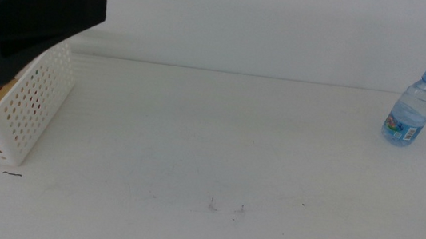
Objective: Use arms to grab the bottles and put them into the dustbin to the left of the table.
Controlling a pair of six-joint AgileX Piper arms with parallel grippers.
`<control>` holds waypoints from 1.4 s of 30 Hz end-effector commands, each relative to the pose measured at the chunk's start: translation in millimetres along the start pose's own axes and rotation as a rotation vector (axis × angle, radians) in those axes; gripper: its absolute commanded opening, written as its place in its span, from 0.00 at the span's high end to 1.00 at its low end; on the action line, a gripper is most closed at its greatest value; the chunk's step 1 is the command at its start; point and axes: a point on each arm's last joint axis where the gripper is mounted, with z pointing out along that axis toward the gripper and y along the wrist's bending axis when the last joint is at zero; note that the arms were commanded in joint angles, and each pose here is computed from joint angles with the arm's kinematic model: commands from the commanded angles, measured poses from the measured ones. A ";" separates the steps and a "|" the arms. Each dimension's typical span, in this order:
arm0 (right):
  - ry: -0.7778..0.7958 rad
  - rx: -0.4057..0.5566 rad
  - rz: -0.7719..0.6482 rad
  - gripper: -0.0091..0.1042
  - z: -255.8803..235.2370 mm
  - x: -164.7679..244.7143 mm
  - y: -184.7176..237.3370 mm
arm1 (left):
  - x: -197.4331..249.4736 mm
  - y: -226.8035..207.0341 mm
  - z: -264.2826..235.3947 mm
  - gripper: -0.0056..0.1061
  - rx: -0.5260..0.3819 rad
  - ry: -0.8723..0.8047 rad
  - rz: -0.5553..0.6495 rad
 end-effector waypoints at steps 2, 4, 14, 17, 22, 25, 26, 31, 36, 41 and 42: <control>-0.013 0.006 -0.014 0.10 -0.1 -0.3 -0.4 | 0.0 0.3 -1.7 0.11 -0.002 0.000 -0.022; -0.013 0.006 -0.014 0.10 -0.1 -0.3 -0.4 | 0.4 0.2 -2.3 0.11 -0.002 0.013 -0.020; -0.013 0.006 -0.014 0.10 -0.1 -0.3 -0.4 | -7.2 -0.6 -11.0 0.11 0.002 0.031 -0.015; -0.013 0.006 -0.014 0.10 -0.1 -0.3 -0.4 | -6.7 -0.7 -11.0 0.11 0.003 0.036 -0.015; -0.042 0.006 -0.017 0.10 -0.2 -2.9 -0.4 | -6.7 -0.7 -11.0 0.11 0.003 0.036 -0.015; -0.140 0.015 -0.084 0.10 -1.0 -11.8 -0.7 | -6.7 -0.7 -11.0 0.11 0.003 0.036 -0.015; -0.140 0.013 -0.064 0.10 -1.0 -11.9 -0.7 | -6.7 -0.7 -11.0 0.11 0.003 0.036 -0.015; -0.078 0.008 -0.106 0.10 9.5 -10.9 -0.4 | -7.0 -0.7 -11.0 0.11 0.002 0.034 -0.015; -0.092 -0.006 -0.093 0.10 30.4 -17.7 0.7 | -7.0 -0.7 -11.0 0.11 0.002 0.034 -0.015; -0.024 0.086 -0.027 0.10 58.8 -11.0 -8.0 | -7.0 -0.7 -11.0 0.11 0.002 0.034 -0.015; -0.012 0.113 -0.006 0.10 64.3 -8.6 -10.5 | -7.0 -0.7 -11.0 0.11 0.002 0.034 -0.015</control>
